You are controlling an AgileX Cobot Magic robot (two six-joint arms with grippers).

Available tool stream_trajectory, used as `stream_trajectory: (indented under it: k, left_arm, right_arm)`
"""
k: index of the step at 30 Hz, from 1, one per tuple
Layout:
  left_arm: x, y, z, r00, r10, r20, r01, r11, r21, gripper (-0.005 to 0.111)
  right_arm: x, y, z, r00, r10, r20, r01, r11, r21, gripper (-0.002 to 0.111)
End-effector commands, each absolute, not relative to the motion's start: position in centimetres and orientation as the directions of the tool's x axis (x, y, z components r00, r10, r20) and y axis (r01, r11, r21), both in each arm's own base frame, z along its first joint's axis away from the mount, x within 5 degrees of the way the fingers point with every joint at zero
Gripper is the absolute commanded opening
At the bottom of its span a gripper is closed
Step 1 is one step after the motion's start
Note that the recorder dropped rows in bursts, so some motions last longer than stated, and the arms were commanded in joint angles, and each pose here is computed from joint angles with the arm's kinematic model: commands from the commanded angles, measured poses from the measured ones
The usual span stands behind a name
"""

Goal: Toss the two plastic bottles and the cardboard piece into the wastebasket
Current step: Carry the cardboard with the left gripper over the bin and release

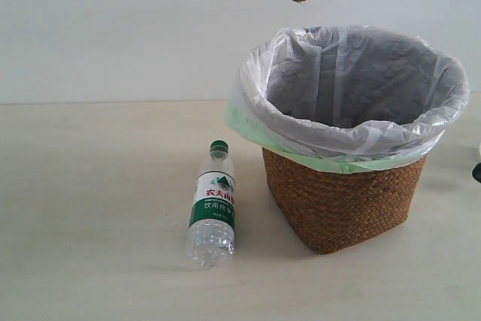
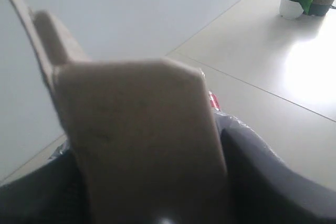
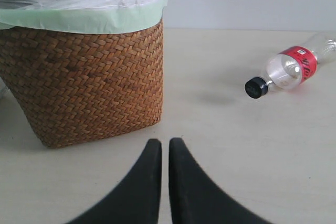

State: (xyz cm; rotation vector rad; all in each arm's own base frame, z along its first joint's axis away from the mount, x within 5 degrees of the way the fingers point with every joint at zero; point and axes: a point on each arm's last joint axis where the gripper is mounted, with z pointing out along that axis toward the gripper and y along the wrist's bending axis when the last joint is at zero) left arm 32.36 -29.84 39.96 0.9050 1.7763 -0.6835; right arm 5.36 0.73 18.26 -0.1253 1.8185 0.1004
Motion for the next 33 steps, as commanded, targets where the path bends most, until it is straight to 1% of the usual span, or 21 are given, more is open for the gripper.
stream_trajectory:
  k: [1, 3, 6, 8, 10, 11, 12, 14, 16, 17, 19, 20, 22, 24, 26, 27, 29, 30, 31, 32, 33]
  left_arm:
    - [32.3, -29.9, 40.3, -0.205, 0.271, -0.941, 0.826, 0.563, -0.018, 0.024]
    - [32.3, -29.9, 40.2, -0.210, 0.281, -0.936, 0.829, 0.558, -0.018, 0.026]
    - [32.0, -29.5, 39.9, -0.200, 0.369, -0.908, 0.837, 0.546, 0.038, 0.028]
    - [32.1, -28.0, 40.0, -0.230, 0.445, -0.865, 0.805, 0.587, 0.088, 0.021]
    - [32.5, -25.6, 40.4, -0.281, 0.500, -0.819, 0.748, 0.649, 0.139, 0.008]
    - [32.8, -24.3, 40.7, -0.313, 0.516, -0.797, 0.716, 0.680, 0.159, 0.004]
    - [32.9, -22.9, 41.0, -0.348, 0.521, -0.779, 0.682, 0.711, 0.171, 0.004]
    - [33.4, -19.9, 41.7, -0.420, 0.516, -0.746, 0.585, 0.783, 0.212, 0.004]
    - [34.0, -16.3, 42.2, -0.517, 0.491, -0.701, 0.408, 0.861, 0.303, 0.004]
    - [34.2, -15.0, 42.3, -0.558, 0.480, -0.676, 0.324, 0.877, 0.355, 0.004]
    - [34.2, -12.3, 42.4, -0.638, 0.490, -0.594, 0.150, 0.836, 0.528, 0.004]
    - [34.0, -11.5, 42.5, -0.669, 0.494, -0.556, 0.104, 0.803, 0.587, 0.004]
    - [34.2, -11.0, 42.6, -0.664, 0.525, -0.532, 0.070, 0.753, 0.655, 0.004]
    - [34.2, -11.2, 42.0, -0.676, 0.501, -0.540, 0.079, 0.778, 0.623, 0.004]
    - [34.5, -12.7, 40.4, -0.677, 0.483, -0.556, 0.178, 0.840, 0.512, 0.004]
    - [34.6, -13.5, 39.7, -0.666, 0.491, -0.561, 0.239, 0.854, 0.463, 0.004]
    - [34.5, -16.6, 38.2, -0.621, 0.514, -0.592, 0.441, 0.853, 0.279, 0.004]
    - [33.4, -21.0, 38.4, -0.517, 0.477, -0.711, 0.629, 0.775, 0.062, 0.004]
    - [32.6, -23.2, 39.4, -0.452, 0.400, -0.797, 0.691, 0.722, -0.030, 0.005]
    - [31.5, -25.9, 41.3, -0.332, 0.302, -0.894, 0.767, 0.638, -0.069, 0.013]
    - [31.0, -27.0, 42.4, -0.219, 0.283, -0.934, 0.805, 0.594, -0.009, 0.021]
  right_arm:
    - [5.3, 0.7, 18.4, -0.229, -0.042, -0.973, -0.141, 0.990, -0.009, 0.002]
    - [5.3, 0.7, 18.4, -0.229, -0.042, -0.973, -0.141, 0.990, -0.009, 0.002]
    - [5.3, 0.7, 18.4, -0.229, -0.042, -0.973, -0.141, 0.990, -0.009, 0.002]
    - [5.3, 0.7, 18.4, -0.229, -0.042, -0.973, -0.141, 0.990, -0.009, 0.002]
    - [5.3, 0.7, 18.4, -0.229, -0.042, -0.973, -0.141, 0.990, -0.009, 0.002]
    - [5.3, 0.7, 18.4, -0.229, -0.042, -0.973, -0.141, 0.990, -0.009, 0.002]
    - [5.3, 0.7, 18.4, -0.229, -0.042, -0.973, -0.141, 0.990, -0.009, 0.002]
    - [5.3, 0.7, 18.4, -0.229, -0.042, -0.973, -0.141, 0.990, -0.009, 0.002]
    - [5.3, 0.7, 18.4, -0.229, -0.042, -0.973, -0.141, 0.990, -0.009, 0.002]
    - [5.3, 0.7, 18.4, -0.229, -0.042, -0.973, -0.141, 0.990, -0.009, 0.002]
    - [5.3, 0.7, 18.4, -0.229, -0.042, -0.973, -0.141, 0.990, -0.009, 0.002]
    - [5.3, 0.7, 18.4, -0.229, -0.042, -0.973, -0.141, 0.990, -0.009, 0.002]
    - [5.3, 0.7, 18.4, -0.229, -0.042, -0.973, -0.141, 0.990, -0.009, 0.002]
    - [5.3, 0.7, 18.4, -0.229, -0.042, -0.973, -0.141, 0.990, -0.009, 0.002]
    - [5.3, 0.7, 18.4, -0.229, -0.042, -0.973, -0.141, 0.990, -0.009, 0.002]
    - [5.3, 0.7, 18.4, -0.229, -0.042, -0.973, -0.141, 0.990, -0.009, 0.002]
    - [5.3, 0.7, 18.4, -0.229, -0.042, -0.973, -0.141, 0.990, -0.009, 0.002]
    - [5.3, 0.7, 18.4, -0.229, -0.042, -0.973, -0.141, 0.990, -0.009, 0.002]
    - [5.3, 0.7, 18.4, -0.229, -0.042, -0.973, -0.141, 0.990, -0.009, 0.002]
    - [5.3, 0.7, 18.4, -0.229, -0.042, -0.973, -0.141, 0.990, -0.009, 0.002]
    - [5.3, 0.7, 18.4, -0.229, -0.042, -0.973, -0.141, 0.990, -0.009, 0.002]
